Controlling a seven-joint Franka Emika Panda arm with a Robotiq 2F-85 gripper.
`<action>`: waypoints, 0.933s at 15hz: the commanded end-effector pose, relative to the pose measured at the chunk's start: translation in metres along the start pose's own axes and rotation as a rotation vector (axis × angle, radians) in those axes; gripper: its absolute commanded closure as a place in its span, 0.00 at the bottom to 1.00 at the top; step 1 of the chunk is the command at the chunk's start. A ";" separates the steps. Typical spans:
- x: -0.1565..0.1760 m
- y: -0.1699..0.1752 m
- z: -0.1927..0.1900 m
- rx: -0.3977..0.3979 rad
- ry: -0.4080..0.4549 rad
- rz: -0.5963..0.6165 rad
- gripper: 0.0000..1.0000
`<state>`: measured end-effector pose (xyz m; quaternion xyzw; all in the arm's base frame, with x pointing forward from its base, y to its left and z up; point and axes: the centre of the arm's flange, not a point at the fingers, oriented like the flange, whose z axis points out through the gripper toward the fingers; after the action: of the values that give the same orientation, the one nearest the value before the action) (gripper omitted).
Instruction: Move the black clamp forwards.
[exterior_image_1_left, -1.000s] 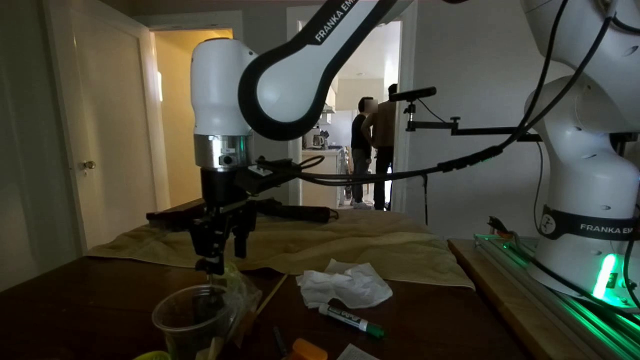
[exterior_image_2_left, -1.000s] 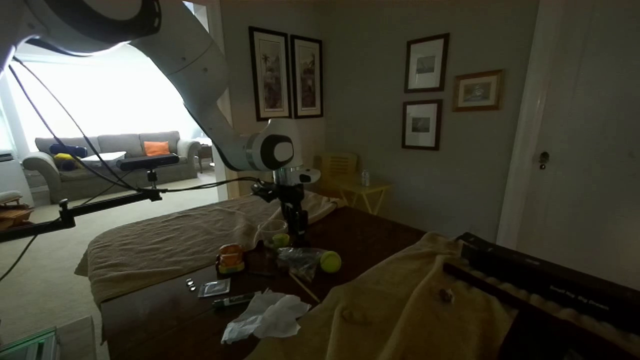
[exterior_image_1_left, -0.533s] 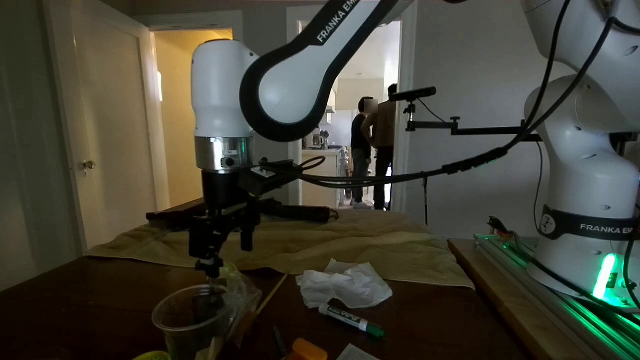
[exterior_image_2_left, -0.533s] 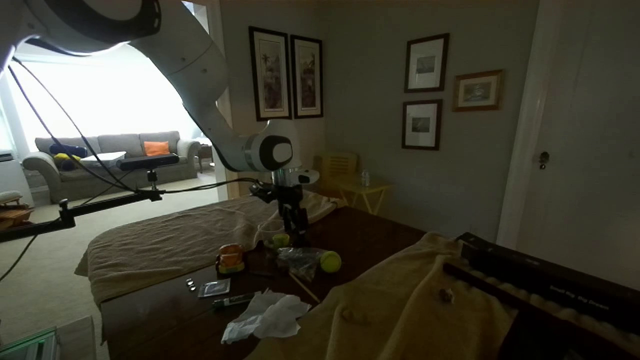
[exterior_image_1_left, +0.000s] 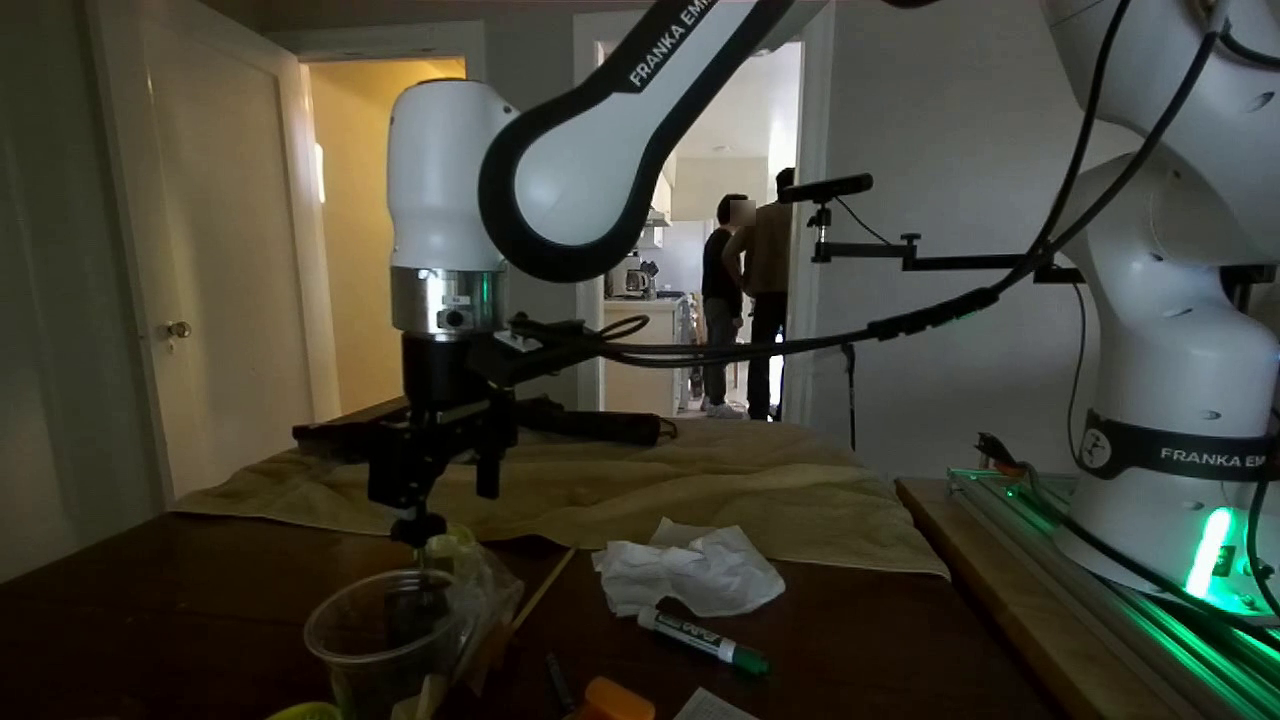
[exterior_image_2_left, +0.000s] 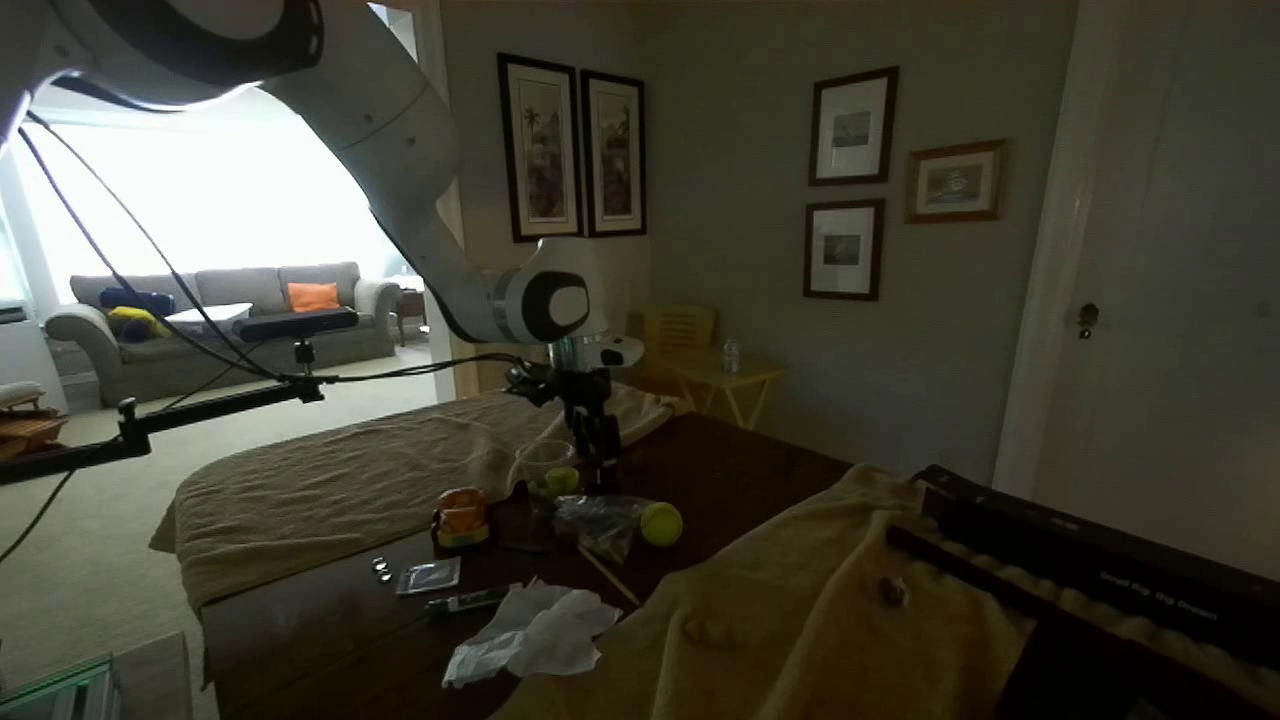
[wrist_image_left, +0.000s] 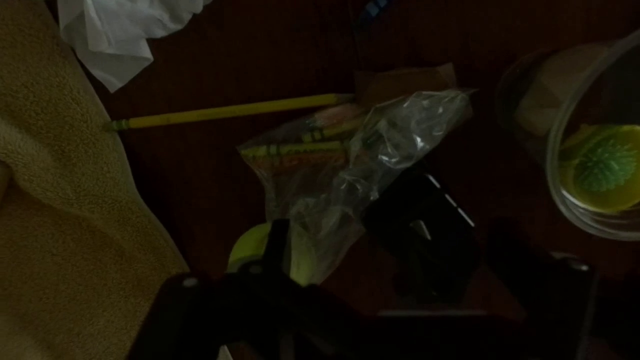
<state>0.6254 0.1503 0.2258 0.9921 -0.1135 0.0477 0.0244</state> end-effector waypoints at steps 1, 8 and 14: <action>0.000 0.003 -0.003 0.034 0.015 0.059 0.00; 0.000 0.002 -0.001 0.028 0.005 0.066 0.46; -0.001 0.002 -0.003 0.029 0.005 0.061 0.77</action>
<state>0.6272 0.1477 0.2263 0.9899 -0.1309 0.0518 0.0192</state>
